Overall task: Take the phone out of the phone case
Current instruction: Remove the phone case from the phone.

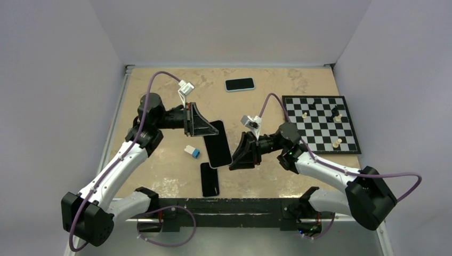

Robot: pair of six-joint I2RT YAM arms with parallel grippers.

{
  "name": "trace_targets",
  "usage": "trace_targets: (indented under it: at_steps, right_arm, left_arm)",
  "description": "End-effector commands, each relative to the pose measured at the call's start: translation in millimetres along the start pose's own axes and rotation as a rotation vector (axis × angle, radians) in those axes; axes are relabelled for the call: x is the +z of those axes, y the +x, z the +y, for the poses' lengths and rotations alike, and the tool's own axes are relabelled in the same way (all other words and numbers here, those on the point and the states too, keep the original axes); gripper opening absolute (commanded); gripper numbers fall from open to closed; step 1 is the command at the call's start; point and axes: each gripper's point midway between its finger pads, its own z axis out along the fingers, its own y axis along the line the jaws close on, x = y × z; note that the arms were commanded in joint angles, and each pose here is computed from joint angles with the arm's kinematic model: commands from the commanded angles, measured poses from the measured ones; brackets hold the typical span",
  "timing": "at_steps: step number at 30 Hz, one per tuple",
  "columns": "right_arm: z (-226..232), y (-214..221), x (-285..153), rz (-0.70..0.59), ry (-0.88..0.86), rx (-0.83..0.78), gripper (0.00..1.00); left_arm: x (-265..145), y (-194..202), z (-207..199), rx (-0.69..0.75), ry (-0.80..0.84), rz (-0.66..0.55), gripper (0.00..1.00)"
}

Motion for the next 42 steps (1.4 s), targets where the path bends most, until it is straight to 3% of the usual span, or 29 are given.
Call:
trace_targets:
  at_steps: [1, 9, 11, 14, 17, 21, 25, 31, 38, 42]
  right_arm:
    - [12.1, -22.2, 5.5, -0.025, -0.038, -0.094, 0.30]
    - [15.7, -21.0, 7.3, -0.018, -0.043, -0.103, 0.31]
    - [14.0, -20.2, 8.1, -0.012, -0.040, -0.107, 0.25]
    - [15.8, -18.5, 10.2, -0.002, -0.058, -0.157, 0.00]
    - [22.7, -20.9, 14.3, -0.022, -0.063, -0.311, 0.00]
    - [6.7, -51.4, 29.0, -0.038, 0.141, -0.578, 0.00]
    - [-6.3, -90.2, 33.8, -0.055, 0.246, -0.706, 0.00]
    - [-28.5, -129.1, 27.0, -0.093, 0.431, -0.775, 0.00]
    - [-53.6, -162.4, -32.3, -0.317, 0.846, -0.759, 0.00]
    - [-43.9, -166.8, -47.3, -0.350, 0.909, -0.829, 0.00]
  left_arm:
    - [-1.7, -12.4, -26.5, 0.095, 0.056, -0.013, 0.00]
    - [-2.0, -12.3, -25.2, 0.101, 0.042, -0.009, 0.00]
    - [-2.5, -12.2, -27.4, 0.106, 0.047, -0.007, 0.00]
    - [-3.5, -11.4, -31.6, 0.099, 0.056, -0.004, 0.00]
    - [-3.2, -12.1, -37.7, 0.065, 0.083, -0.002, 0.00]
    - [-1.2, -12.0, -42.8, 0.010, 0.136, -0.003, 0.00]
    - [1.3, -12.8, -40.7, -0.060, 0.178, -0.008, 0.00]
    - [4.2, -14.2, -33.7, -0.098, 0.182, -0.025, 0.00]
    - [9.5, -20.7, -10.3, -0.153, 0.099, -0.096, 0.00]
    - [15.9, -19.5, 1.4, -0.222, 0.108, -0.103, 0.00]
